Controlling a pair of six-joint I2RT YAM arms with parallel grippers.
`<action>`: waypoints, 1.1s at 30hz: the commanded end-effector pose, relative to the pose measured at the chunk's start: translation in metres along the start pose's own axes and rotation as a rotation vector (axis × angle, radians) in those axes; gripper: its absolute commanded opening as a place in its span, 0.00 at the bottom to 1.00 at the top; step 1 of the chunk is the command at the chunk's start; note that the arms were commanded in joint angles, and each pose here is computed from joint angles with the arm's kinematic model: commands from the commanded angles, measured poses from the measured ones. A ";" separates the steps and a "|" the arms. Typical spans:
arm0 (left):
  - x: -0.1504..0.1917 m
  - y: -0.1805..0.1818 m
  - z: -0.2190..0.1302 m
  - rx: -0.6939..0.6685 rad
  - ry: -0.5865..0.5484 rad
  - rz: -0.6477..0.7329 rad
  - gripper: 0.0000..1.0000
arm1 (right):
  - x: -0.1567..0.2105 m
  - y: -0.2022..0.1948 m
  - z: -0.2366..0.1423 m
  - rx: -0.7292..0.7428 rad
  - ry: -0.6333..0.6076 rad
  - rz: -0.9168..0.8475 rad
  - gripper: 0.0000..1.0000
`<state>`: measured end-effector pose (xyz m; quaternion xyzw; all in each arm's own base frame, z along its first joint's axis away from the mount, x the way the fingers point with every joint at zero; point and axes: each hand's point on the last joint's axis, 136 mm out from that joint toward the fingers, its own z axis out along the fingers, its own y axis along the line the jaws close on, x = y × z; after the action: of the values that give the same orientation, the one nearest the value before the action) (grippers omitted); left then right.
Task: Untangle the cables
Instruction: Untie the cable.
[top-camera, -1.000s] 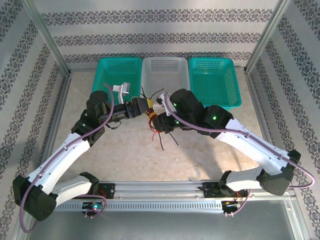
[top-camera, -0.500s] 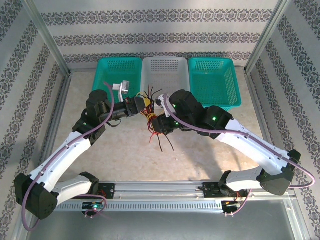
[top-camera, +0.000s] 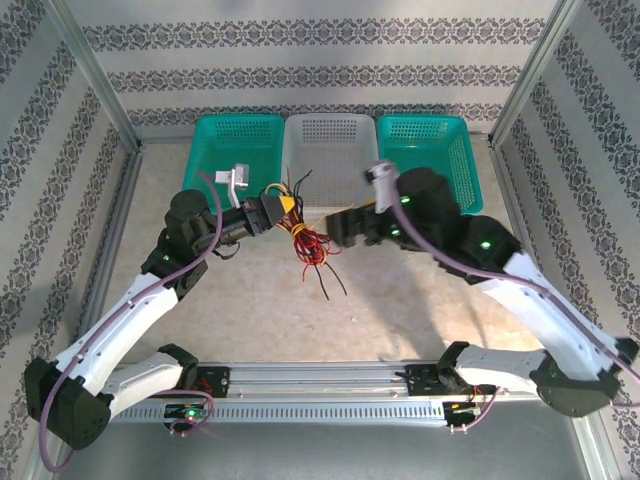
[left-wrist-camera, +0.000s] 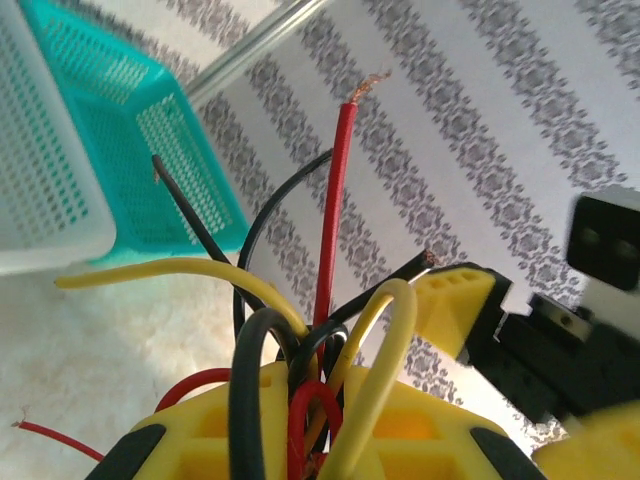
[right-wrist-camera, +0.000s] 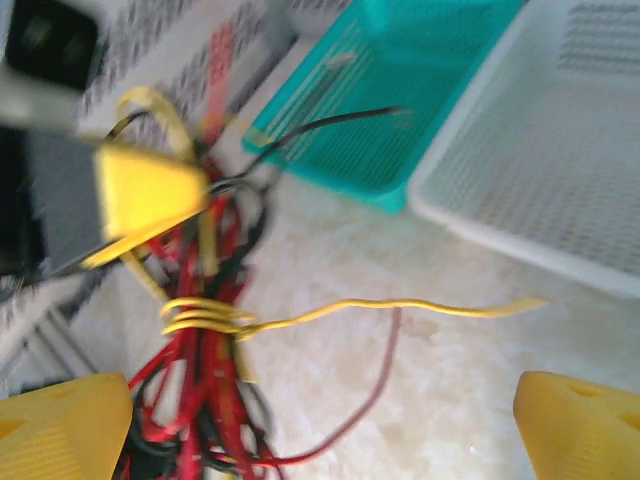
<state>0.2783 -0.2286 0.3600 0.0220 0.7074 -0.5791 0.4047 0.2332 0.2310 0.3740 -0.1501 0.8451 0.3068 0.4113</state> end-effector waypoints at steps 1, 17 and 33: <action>-0.034 -0.035 -0.014 0.127 -0.167 0.073 0.00 | -0.005 -0.012 -0.017 -0.035 0.004 0.139 0.95; -0.037 -0.084 -0.016 0.353 -0.110 0.084 0.00 | -0.049 0.029 0.012 -0.421 0.069 0.436 0.55; -0.046 -0.091 -0.014 0.399 -0.134 0.095 0.00 | -0.047 -0.004 0.033 -0.408 0.060 0.601 0.50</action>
<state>0.2654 -0.2322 0.4261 0.0682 0.5930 -0.6722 0.4381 0.2827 0.2481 0.3810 0.0183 0.8024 0.5489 0.2335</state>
